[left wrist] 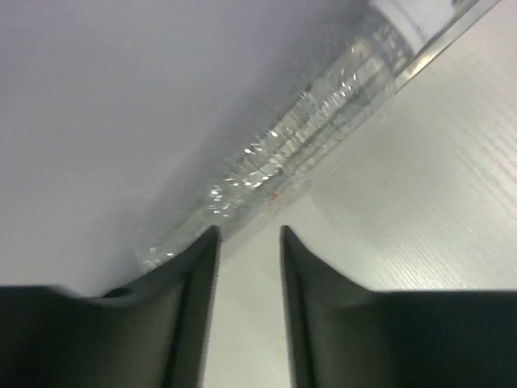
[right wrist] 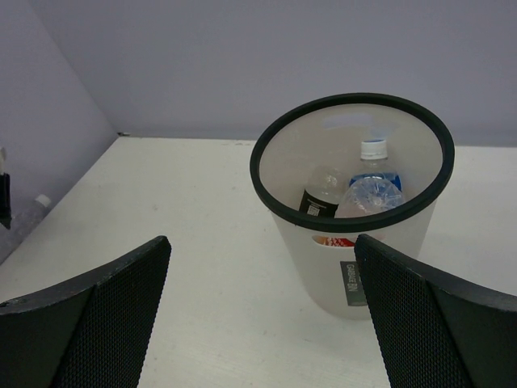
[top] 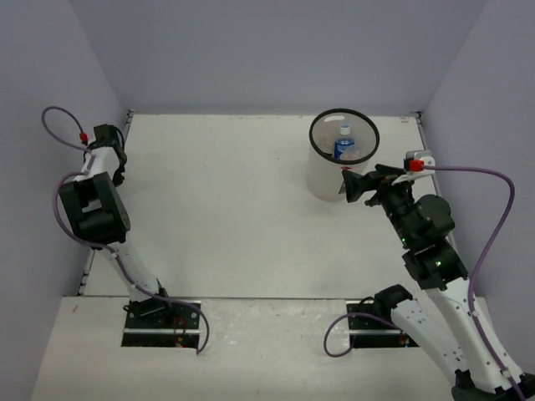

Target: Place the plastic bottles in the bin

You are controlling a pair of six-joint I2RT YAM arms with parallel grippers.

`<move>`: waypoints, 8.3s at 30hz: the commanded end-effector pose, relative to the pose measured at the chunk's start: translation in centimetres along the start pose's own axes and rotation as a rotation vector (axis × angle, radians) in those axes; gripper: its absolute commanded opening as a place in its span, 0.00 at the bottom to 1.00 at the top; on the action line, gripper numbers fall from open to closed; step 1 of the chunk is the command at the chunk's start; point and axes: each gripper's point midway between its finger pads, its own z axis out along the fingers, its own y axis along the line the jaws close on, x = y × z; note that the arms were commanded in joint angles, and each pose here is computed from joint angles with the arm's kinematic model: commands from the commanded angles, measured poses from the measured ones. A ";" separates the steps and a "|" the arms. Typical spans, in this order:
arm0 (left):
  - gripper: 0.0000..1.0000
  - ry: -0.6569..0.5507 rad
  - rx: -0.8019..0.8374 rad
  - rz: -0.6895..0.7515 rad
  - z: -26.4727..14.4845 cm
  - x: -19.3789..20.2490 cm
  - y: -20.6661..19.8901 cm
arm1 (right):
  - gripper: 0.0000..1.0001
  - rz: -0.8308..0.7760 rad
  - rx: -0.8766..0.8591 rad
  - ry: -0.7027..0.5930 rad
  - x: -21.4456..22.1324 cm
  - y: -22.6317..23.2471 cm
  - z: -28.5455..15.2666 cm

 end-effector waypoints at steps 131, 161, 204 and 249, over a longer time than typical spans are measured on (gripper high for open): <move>1.00 -0.066 0.043 0.056 3.1 -2.6 -0.4 | 0.99 -0.065 0.261 -0.137 -1.3 -5.1 -0.4; 0.00 -0.269 0.338 -0.094 -6.2 -7.3 -1.0 | 0.99 -0.050 0.268 -0.177 -2.1 -5.2 -0.6; 1.00 -0.129 0.006 0.048 5.1 -4.3 -0.7 | 0.99 -0.071 0.312 -0.175 -1.9 -6.0 -0.7; 0.00 -0.592 0.734 -0.164 -19.0 -13.6 -6.1 | 0.99 -0.046 0.306 -0.195 -1.8 -5.9 -0.6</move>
